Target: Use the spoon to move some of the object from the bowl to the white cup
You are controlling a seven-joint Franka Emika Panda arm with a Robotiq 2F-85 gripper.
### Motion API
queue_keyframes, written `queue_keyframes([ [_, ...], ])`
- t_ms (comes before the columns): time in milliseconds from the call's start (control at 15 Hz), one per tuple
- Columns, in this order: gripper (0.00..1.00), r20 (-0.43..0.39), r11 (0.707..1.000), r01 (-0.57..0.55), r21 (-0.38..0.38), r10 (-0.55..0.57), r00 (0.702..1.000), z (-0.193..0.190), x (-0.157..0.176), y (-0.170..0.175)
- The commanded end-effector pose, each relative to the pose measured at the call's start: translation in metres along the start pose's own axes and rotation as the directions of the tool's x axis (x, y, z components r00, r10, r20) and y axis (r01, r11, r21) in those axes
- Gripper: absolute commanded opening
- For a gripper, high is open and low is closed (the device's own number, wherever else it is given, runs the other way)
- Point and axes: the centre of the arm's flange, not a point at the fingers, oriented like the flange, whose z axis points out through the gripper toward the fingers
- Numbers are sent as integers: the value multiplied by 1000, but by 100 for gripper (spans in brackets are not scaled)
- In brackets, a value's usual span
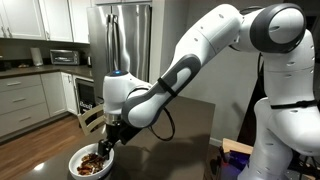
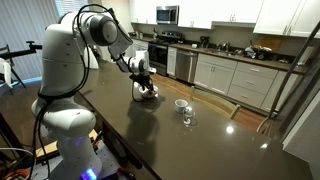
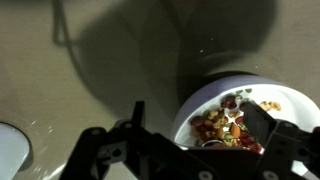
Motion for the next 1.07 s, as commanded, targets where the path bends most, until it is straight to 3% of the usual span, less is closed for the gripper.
queue_keyframes([
  [0,100,-45,997,-58,-47,56,997,-3,-11,7],
  [200,100,-51,992,-122,-39,120,991,-4,-11,16],
  [1000,100,-78,962,-238,137,250,965,-13,-18,61],
])
